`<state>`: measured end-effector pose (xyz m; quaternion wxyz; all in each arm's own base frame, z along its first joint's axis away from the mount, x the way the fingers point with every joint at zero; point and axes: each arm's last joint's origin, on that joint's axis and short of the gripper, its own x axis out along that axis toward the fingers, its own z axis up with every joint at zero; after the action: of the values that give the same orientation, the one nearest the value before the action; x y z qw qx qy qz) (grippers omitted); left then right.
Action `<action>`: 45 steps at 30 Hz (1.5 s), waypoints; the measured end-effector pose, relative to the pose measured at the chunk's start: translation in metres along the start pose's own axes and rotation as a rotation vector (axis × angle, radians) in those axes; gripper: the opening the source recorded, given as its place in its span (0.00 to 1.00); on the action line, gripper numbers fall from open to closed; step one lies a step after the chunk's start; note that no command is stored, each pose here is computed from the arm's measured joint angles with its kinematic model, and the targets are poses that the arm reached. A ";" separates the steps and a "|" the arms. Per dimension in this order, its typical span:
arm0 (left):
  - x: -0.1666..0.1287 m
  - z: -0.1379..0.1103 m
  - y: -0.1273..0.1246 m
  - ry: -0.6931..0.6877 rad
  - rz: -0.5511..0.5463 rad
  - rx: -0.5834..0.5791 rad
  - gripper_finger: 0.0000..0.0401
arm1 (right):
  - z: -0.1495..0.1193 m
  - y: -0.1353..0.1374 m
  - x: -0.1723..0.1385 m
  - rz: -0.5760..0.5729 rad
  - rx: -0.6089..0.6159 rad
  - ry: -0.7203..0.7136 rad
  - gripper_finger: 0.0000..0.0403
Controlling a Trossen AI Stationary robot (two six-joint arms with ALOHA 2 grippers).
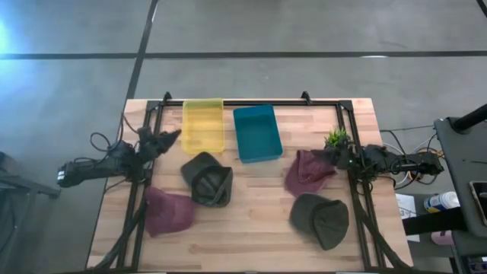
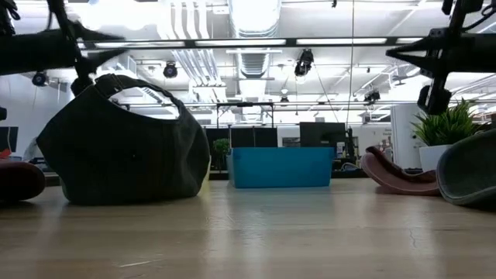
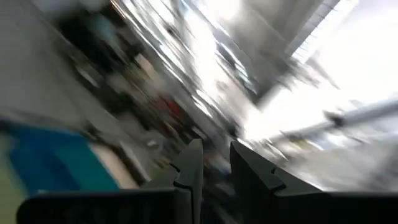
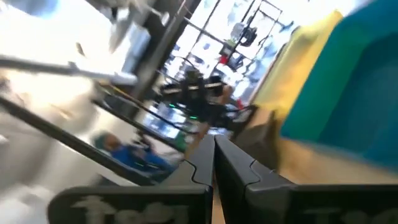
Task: Pick & Place hat
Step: Put the top black cap into the yellow bin
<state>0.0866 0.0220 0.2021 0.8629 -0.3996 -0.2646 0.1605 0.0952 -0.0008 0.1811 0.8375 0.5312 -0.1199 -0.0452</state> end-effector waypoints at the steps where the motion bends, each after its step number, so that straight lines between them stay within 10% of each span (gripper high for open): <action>1: 0.000 0.002 0.000 -0.061 0.041 0.008 0.19 | 0.001 0.001 0.000 0.006 0.000 -0.021 0.02; 10: 0.000 0.007 0.004 -0.233 0.172 -0.075 0.19 | 0.010 0.006 -0.001 -0.024 -0.072 -0.239 0.02; 15: 0.005 -0.001 0.003 -0.017 0.146 -0.098 0.16 | 0.014 0.012 -0.002 0.011 -0.159 -0.281 0.02; 25: 0.004 0.003 -0.015 0.679 0.822 -0.098 0.01 | 0.014 0.011 -0.002 -0.001 -0.111 -0.308 0.02; 33: 0.023 0.002 -0.030 0.873 1.017 -0.014 0.22 | 0.002 -0.004 0.001 -0.097 0.007 -0.130 0.08; 45: 0.016 -0.041 0.004 1.013 1.218 -0.359 0.43 | -0.005 -0.014 0.006 -0.189 0.068 -0.050 0.34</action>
<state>0.1236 0.0076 0.1820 0.5619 -0.6300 0.4002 0.3568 0.1030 -0.0035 0.1672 0.8078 0.5668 -0.0914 -0.1332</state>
